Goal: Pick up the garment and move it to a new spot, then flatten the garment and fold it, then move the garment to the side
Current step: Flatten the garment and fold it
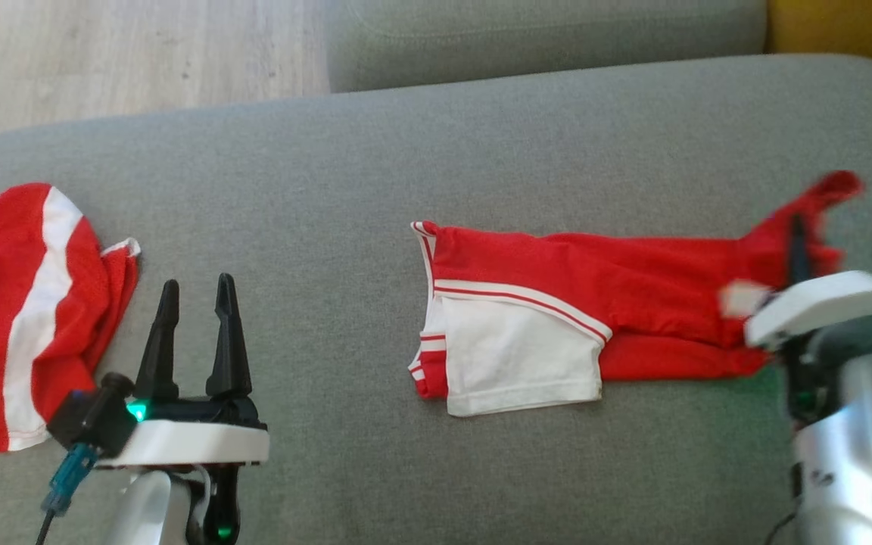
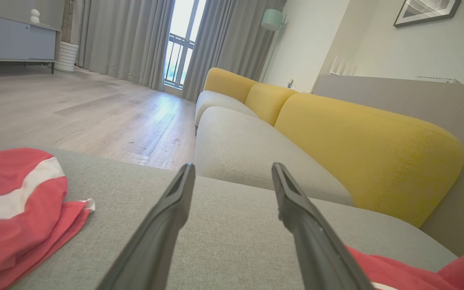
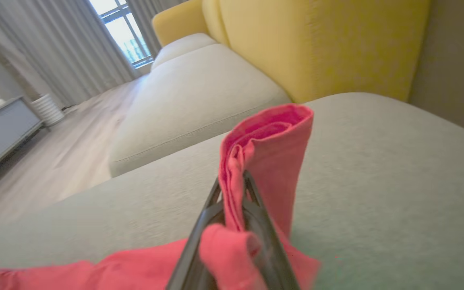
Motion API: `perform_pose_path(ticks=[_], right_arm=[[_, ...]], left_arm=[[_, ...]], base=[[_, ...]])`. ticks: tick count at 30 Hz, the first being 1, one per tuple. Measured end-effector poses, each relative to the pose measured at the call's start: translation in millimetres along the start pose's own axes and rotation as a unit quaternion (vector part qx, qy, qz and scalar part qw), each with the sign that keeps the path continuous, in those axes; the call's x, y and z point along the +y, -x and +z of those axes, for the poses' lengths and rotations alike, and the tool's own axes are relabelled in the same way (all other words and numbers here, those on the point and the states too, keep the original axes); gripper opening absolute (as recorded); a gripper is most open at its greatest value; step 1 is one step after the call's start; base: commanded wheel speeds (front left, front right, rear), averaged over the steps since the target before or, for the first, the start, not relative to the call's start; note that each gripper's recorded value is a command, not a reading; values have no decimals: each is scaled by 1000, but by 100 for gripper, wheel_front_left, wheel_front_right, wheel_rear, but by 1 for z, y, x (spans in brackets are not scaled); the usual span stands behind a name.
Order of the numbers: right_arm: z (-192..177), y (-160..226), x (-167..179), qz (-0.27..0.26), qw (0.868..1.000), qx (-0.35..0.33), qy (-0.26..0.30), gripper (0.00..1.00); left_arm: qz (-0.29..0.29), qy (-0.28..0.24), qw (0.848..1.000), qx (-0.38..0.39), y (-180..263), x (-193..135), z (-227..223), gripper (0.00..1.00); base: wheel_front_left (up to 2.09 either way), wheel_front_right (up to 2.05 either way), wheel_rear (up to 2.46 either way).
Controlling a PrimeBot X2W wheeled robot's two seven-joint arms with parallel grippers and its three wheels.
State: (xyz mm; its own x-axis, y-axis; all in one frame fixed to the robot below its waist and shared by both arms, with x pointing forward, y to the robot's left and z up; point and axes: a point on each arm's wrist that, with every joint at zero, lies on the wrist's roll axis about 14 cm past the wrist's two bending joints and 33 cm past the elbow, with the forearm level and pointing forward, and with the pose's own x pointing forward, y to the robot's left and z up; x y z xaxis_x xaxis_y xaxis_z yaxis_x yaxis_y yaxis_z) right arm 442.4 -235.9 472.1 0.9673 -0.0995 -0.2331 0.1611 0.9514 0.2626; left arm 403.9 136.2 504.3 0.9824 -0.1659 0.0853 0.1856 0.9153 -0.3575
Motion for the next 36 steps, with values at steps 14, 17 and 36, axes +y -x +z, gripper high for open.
perform_pose_path(ticks=[14,17,36], right_arm=[[-47,30,161,238,967,78,-52,0],[-66,39,185,269,956,104,-59,0],[-128,34,240,330,925,186,-22,0]], left_arm=[[36,9,999,-9,23,18,7,100],[44,10,999,-8,28,22,7,100],[76,-2,997,-1,33,45,6,100]], base=[[0,0,0],[0,0,0],[0,0,0]])
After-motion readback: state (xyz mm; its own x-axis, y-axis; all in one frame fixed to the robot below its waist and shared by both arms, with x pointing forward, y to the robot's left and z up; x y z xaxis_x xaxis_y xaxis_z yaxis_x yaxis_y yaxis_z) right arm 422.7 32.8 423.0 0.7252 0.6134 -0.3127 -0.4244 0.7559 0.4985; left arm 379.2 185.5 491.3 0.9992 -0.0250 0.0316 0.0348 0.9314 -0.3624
